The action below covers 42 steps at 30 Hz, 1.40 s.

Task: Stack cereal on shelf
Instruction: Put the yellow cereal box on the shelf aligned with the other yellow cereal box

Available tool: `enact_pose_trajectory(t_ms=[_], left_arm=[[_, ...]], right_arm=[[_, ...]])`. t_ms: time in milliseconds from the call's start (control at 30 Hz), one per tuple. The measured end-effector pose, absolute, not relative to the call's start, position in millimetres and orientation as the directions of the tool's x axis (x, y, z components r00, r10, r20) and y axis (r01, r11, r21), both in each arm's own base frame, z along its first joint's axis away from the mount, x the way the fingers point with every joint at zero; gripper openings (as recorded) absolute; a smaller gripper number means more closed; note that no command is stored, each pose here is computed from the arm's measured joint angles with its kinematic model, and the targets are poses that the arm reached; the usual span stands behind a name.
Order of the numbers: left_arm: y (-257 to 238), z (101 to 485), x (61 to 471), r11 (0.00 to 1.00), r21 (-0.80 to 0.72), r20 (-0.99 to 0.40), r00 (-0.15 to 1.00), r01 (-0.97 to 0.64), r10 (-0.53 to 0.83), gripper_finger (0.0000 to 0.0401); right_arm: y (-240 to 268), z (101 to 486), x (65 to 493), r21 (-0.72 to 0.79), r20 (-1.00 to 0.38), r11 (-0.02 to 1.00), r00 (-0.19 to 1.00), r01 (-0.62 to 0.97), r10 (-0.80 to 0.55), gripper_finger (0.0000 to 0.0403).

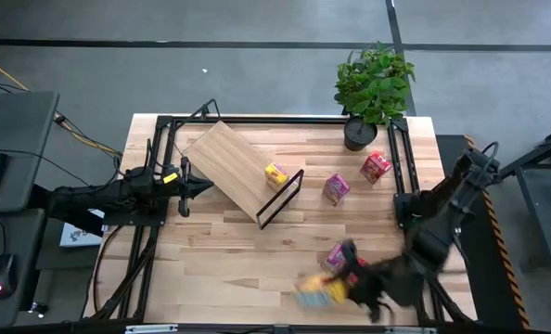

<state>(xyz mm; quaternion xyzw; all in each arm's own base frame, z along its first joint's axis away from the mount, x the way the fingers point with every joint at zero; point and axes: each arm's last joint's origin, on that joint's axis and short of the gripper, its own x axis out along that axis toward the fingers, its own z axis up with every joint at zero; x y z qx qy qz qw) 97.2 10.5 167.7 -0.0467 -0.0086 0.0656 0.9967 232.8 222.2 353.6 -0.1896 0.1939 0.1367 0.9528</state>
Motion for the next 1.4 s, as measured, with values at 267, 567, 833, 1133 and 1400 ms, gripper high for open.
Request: enact_pose_trajectory(t_ms=[267, 567, 833, 1133, 1400], left_arm=[[11, 168, 97, 0.987, -0.094, 0.011, 0.991, -0.130, 0.132, 0.0003], [11, 168, 97, 0.987, -0.094, 0.011, 0.991, -0.130, 0.132, 0.0003], [10, 168, 97, 0.987, -0.094, 0.011, 0.991, -0.130, 0.131, 0.0003], [11, 168, 97, 0.987, -0.094, 0.011, 0.991, -0.130, 0.132, 0.0003], [11, 168, 97, 0.987, -0.094, 0.011, 0.991, -0.130, 0.131, 0.0003]], right_arm=[[116, 387, 316, -0.270, -0.273, 0.963, 0.960, -0.023, -0.054, 0.0124], [56, 386, 395, -0.344, -0.499, 0.935, 0.826, 0.089, -0.262, 0.0124], [20, 378, 444, -0.212, -0.691, 0.959, 0.665, 0.189, -0.284, 0.0124], [-41, 337, 442, 0.018, -0.804, 0.848, 0.512, 0.530, -0.303, 0.0124], [-61, 326, 440, 0.053, -0.825, 0.797, 0.476, 0.602, -0.305, 0.0124]])
